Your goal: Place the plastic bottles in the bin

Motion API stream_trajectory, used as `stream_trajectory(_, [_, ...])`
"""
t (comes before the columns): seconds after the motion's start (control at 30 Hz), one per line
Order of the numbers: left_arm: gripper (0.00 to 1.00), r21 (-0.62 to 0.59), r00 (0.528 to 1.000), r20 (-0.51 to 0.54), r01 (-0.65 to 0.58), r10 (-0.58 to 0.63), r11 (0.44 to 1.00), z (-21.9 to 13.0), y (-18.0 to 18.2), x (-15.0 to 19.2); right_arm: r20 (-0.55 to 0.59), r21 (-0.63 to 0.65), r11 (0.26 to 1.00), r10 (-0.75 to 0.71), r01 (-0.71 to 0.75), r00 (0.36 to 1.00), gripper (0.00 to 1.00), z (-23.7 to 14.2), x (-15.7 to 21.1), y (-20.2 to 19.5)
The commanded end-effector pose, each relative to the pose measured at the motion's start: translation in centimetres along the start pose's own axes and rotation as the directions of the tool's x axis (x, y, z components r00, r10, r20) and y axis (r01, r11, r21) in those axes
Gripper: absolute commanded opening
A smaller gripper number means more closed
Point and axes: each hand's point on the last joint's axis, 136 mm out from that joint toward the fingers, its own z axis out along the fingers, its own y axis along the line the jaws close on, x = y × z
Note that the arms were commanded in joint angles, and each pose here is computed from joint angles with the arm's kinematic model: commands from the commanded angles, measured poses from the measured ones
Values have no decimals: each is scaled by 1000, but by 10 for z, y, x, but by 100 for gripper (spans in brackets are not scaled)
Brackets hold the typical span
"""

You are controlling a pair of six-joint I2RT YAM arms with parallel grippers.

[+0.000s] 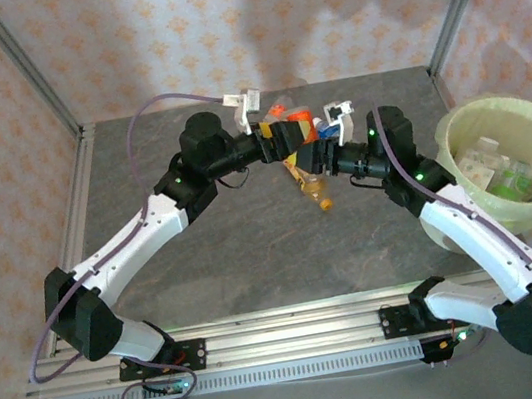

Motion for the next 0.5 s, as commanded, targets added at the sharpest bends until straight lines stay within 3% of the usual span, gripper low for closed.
stream_trajectory(0.0, [100, -109, 998, 52, -36, 42, 993, -19, 2, -15, 34, 282, 959, -35, 24, 999, 36, -21, -8, -39])
stream_trajectory(0.1, [100, -228, 994, 106, -14, 39, 973, -31, 22, -20, 31, 398, 917, -39, 24, 999, 36, -32, -6, -58])
stream_trajectory(0.17, [100, -377, 989, 148, 34, 24, 926, -45, 51, -19, 58, 464, 886, -52, 19, 997, 37, -42, -12, -67])
stream_trajectory(0.3, [100, -634, 981, 196, 135, -11, 761, -76, 108, -6, 148, 589, 808, -142, 28, 979, 37, -74, -40, -75])
stream_trajectory(0.47, [100, -779, 970, 243, 204, -15, 593, -109, 149, 15, 299, 660, 751, -271, 7, 915, 37, -115, -81, -73])
